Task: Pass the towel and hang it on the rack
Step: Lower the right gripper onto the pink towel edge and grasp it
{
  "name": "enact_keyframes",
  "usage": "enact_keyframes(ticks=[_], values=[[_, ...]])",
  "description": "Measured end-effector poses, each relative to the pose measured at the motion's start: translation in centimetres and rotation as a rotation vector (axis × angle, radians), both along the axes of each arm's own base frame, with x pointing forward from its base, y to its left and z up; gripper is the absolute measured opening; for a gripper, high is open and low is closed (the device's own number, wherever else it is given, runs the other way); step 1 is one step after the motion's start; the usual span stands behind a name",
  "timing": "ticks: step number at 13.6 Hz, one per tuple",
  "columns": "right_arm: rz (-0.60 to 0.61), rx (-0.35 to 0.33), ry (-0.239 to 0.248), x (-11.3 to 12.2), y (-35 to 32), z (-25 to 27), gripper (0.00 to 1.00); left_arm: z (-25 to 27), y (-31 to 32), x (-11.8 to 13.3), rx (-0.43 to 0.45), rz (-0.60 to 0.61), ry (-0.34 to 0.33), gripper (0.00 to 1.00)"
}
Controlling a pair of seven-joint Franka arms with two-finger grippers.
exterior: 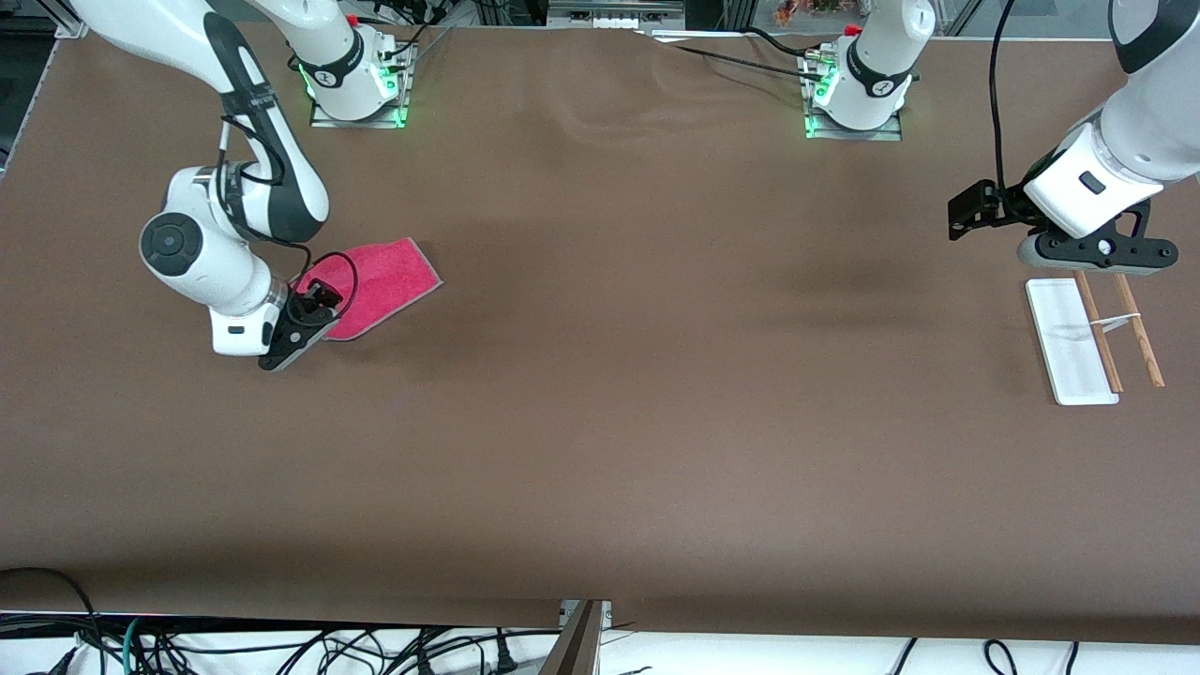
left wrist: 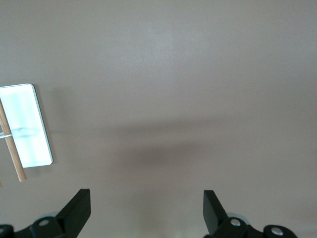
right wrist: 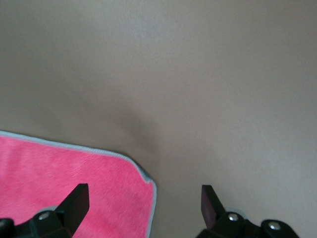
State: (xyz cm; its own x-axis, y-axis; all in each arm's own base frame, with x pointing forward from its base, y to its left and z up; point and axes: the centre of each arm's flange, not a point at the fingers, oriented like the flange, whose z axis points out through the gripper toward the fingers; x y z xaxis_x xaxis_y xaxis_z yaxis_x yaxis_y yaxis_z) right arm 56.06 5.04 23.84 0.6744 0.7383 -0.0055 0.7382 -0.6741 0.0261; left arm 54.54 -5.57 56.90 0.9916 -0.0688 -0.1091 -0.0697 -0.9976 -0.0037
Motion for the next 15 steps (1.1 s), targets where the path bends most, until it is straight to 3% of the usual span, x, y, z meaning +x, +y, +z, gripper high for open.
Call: enact_keyframes(ticks=[5,10,15], values=[[0.027,-0.009,-0.023,-0.5,-1.2,-4.8,1.0,0.0,0.0,0.0,0.0,0.0,0.0,1.0],[0.015,-0.01,-0.012,-0.9,-1.6,-6.6,0.98,0.0,0.0,0.0,0.0,0.0,0.0,1.0],[-0.016,0.005,-0.017,-0.9,-1.8,-6.2,0.41,0.0,0.0,0.0,0.0,0.0,0.0,1.0]])
